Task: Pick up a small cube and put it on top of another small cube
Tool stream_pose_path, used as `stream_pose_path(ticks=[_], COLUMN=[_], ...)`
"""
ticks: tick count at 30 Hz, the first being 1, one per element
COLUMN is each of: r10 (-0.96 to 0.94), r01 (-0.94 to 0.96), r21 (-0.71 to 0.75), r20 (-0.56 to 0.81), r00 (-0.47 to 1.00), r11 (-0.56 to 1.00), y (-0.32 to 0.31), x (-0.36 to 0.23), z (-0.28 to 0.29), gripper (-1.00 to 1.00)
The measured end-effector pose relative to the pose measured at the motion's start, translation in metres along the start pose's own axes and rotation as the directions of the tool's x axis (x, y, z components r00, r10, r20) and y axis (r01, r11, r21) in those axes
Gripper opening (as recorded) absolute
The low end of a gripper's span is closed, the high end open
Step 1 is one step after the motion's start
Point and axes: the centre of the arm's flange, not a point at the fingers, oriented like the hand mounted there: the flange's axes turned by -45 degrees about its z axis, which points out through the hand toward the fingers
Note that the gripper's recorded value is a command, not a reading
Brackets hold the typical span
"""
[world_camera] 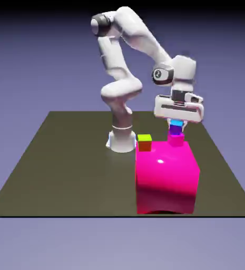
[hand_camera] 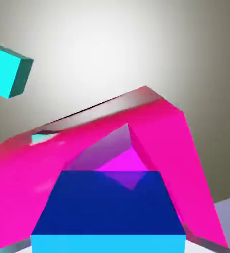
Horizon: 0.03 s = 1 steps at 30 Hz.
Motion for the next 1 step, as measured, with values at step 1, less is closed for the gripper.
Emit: stream_pose_path(ticks=[1], r10=[0.000], r01=[0.000], r21=[0.001], r20=[0.001], r00=[1.000], r11=[1.000], y=[0.0010], x=[-0.0018], z=[-0.0142], gripper=[1.00])
